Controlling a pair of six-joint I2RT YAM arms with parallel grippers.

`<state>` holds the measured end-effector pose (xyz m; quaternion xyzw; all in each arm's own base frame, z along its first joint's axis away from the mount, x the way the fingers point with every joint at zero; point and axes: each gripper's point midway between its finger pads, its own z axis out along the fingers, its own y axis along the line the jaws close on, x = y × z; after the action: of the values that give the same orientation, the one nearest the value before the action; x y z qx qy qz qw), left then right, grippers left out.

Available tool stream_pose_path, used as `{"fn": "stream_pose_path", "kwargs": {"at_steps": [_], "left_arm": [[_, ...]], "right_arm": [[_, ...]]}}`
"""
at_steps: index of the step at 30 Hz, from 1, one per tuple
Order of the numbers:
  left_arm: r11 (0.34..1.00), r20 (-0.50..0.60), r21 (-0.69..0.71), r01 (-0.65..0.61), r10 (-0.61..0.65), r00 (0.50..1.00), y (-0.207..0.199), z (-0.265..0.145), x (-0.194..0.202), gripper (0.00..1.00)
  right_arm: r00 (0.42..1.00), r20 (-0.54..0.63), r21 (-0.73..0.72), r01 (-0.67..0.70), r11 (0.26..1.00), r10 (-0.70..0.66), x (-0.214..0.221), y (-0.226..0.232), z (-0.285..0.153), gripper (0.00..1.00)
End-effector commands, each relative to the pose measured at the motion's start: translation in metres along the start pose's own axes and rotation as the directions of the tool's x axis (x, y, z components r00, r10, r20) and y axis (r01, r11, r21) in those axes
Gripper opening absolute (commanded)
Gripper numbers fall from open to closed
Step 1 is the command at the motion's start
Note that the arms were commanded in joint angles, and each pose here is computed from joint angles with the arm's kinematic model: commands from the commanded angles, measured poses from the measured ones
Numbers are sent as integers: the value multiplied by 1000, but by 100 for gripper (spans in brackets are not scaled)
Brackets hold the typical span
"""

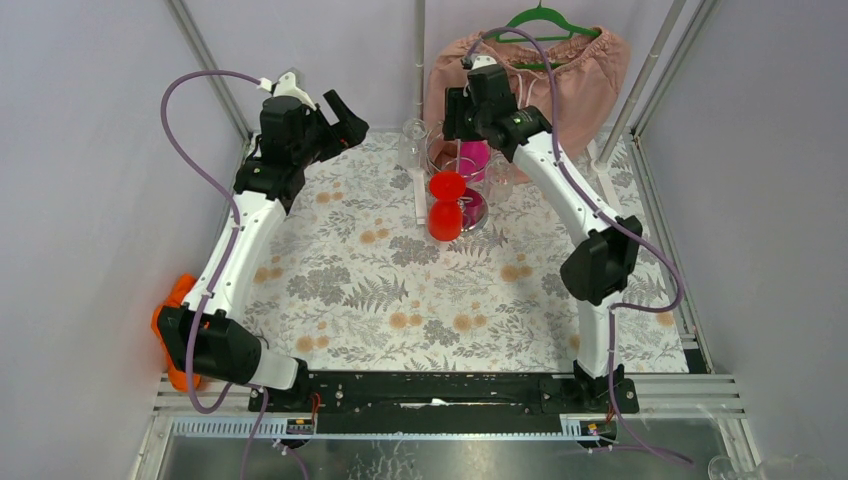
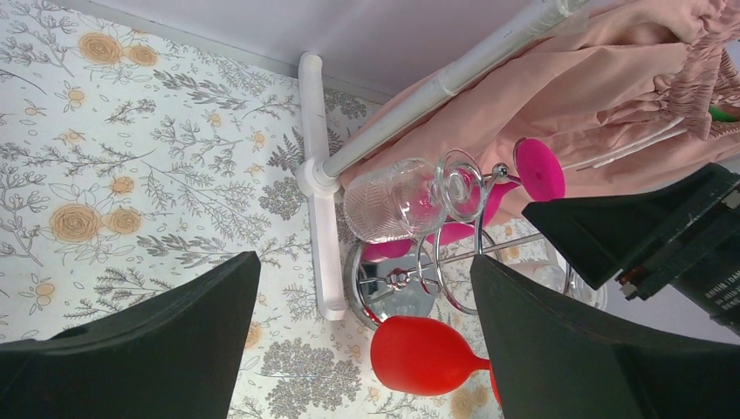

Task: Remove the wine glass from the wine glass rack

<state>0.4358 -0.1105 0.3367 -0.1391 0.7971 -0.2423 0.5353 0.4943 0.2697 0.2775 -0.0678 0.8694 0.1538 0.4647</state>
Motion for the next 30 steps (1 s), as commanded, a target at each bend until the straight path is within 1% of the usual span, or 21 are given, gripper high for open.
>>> {"fn": "stream_pose_path", "kwargs": {"at_steps": [1, 3, 7, 9, 11, 12, 16, 18, 19, 21, 27, 30], "left_arm": [[999, 7, -28, -22, 22, 1000, 7, 0, 1, 99], [999, 4, -29, -24, 24, 1000, 8, 0, 1, 99], [999, 3, -31, -27, 27, 1000, 9, 2, 3, 99], [999, -5, -31, -24, 24, 1000, 10, 4, 5, 99], [999, -10, -27, -21, 21, 1000, 10, 6, 7, 99], [1000, -12, -24, -19, 19, 1000, 9, 6, 7, 99], [1000, -22, -21, -15, 15, 1000, 10, 8, 10, 98], [1000, -20, -19, -15, 14, 1000, 9, 8, 9, 97], [1000, -21, -20, -14, 13, 1000, 9, 8, 10, 96], [1000, -21, -17, -14, 14, 1000, 9, 7, 10, 95], [1000, -22, -17, -14, 13, 1000, 9, 6, 11, 93], [1000, -22, -15, -12, 11, 1000, 9, 6, 11, 93]], "right_arm": [[998, 55, -11, 19, 1000, -19, -18, 12, 0, 59], [998, 60, -2, 37, 999, -37, -18, 13, 0, 55], [996, 67, 29, 59, 998, -61, -18, 12, -5, 53], [995, 71, 42, 69, 997, -72, -19, 11, -9, 45], [993, 78, 57, 79, 995, -83, -20, 11, -11, 31], [993, 77, 65, 84, 994, -89, -19, 10, -12, 27], [991, 73, 107, 100, 989, -108, -18, 6, -14, 23], [990, 74, 119, 107, 987, -117, -18, 4, -14, 20], [990, 73, 126, 110, 986, -120, -18, 4, -14, 15], [989, 74, 139, 114, 984, -125, -18, 3, -15, 1], [987, 80, 172, 125, 977, -141, -17, 1, -22, 0], [983, 101, 197, 131, 972, -153, -21, 1, -31, 0]]}}
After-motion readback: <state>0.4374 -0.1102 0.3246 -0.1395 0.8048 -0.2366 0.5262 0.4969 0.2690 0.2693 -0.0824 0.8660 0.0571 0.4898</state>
